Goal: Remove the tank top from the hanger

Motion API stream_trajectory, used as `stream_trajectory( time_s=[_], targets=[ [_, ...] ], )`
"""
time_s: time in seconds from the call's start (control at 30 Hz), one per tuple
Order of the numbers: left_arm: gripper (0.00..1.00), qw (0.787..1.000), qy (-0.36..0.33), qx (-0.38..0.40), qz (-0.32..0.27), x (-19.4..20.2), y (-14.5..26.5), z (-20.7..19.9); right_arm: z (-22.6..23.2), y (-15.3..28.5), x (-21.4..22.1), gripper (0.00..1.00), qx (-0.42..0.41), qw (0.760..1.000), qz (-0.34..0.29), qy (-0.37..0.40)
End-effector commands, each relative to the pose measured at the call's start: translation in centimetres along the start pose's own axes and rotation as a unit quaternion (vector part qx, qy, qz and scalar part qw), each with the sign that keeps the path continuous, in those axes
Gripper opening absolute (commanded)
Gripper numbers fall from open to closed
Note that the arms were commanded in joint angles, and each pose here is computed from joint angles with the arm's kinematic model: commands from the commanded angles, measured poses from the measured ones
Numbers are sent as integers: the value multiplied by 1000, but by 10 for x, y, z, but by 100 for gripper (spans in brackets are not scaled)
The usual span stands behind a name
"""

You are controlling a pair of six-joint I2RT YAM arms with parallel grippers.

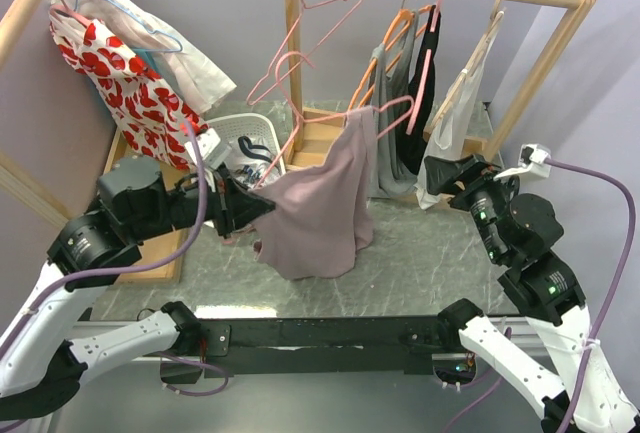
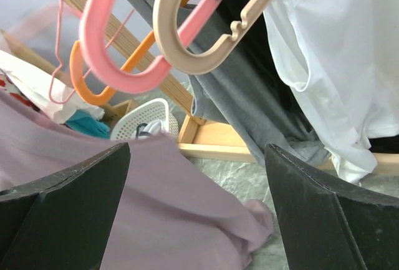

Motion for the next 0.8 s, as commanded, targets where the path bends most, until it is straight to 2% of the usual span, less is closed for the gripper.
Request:
stream_trajectory(
  time_s=[0.0, 0.2, 0.3, 0.43, 0.53, 0.77],
  targets=[
    [1, 1000, 11, 24, 12, 14, -3, 2, 2, 10, -14, 96, -18, 999, -29, -5],
    [1, 999, 18, 22, 21, 30, -10, 13, 8, 22, -5, 94, -70, 998, -5, 3],
    [1, 999, 21, 15, 38, 35, -17, 17, 17, 19, 4, 91, -106, 993, 42, 24],
    [1, 998, 10, 3, 59, 38, -24, 22, 31, 3, 24, 82, -149, 983, 102, 18],
    [1, 998, 4, 3, 64, 38, -28, 21, 38, -1, 24, 79, -170, 981, 95, 2],
    [1, 997, 0, 8, 75, 46, -41, 19, 53, -6, 27, 78, -217, 971, 94, -23]
  ],
)
Point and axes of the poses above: each gripper's point midway between its finger pads, its own y axis back along the fingers, its own z axis along the line the jaws close on, x = y × z, the point moved 7 cm from there along y, back along the fingers, and after that the axes turned 14 degrees about y, right-handed, at the moved point
